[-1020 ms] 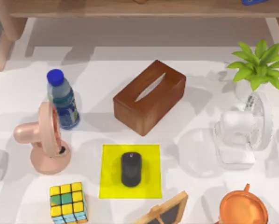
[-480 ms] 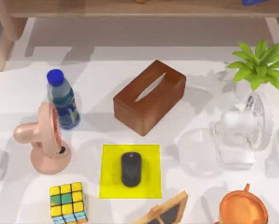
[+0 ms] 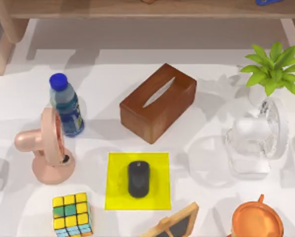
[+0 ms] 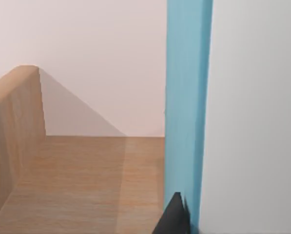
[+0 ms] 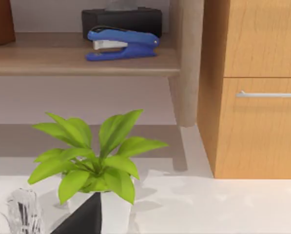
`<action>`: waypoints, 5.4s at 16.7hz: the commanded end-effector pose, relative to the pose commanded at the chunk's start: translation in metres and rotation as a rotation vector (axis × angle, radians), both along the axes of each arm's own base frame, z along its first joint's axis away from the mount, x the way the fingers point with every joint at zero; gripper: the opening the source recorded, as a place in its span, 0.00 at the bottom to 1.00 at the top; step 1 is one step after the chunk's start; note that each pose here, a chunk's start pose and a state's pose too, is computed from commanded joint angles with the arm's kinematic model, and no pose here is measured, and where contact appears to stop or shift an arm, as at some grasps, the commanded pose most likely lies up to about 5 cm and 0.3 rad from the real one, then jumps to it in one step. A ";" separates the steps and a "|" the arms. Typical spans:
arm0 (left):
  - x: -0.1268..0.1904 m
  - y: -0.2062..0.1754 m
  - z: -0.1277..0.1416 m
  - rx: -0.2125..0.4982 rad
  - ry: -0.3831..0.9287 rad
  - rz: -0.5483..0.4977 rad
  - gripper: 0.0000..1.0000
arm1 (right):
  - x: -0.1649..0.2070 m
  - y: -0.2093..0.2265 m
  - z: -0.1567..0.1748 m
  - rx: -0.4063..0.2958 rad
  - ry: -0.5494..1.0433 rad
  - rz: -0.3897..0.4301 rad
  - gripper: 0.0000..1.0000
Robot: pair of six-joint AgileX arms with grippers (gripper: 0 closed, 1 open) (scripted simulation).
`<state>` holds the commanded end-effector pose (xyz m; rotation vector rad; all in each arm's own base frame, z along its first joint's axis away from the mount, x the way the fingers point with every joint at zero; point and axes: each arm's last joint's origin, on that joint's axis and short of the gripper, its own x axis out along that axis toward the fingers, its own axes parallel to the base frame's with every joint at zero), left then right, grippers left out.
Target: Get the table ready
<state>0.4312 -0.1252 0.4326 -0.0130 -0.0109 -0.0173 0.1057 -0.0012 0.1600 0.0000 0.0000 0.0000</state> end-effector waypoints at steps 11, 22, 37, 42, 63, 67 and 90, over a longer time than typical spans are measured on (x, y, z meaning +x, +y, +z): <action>-0.041 0.000 0.016 0.001 -0.001 -0.002 0.00 | 0.000 0.000 0.000 0.000 0.000 0.000 1.00; -0.051 0.125 0.047 0.261 -0.176 0.273 0.00 | 0.000 0.000 0.000 0.000 0.000 0.000 1.00; -0.115 0.378 -0.258 1.251 0.566 0.162 0.00 | 0.000 0.000 0.000 0.000 0.000 0.000 1.00; -0.097 0.328 -0.271 1.526 0.283 -0.100 0.00 | 0.000 0.000 0.000 0.000 0.000 0.000 1.00; -0.054 0.302 -0.286 1.583 0.171 -0.211 0.15 | 0.000 0.000 0.000 0.000 0.000 0.000 1.00; -0.054 0.302 -0.286 1.583 0.171 -0.211 0.45 | 0.000 0.000 0.000 0.000 0.000 0.000 1.00; -0.092 0.317 -0.273 1.633 0.322 -0.066 1.00 | 0.000 0.000 0.000 0.000 0.000 0.000 1.00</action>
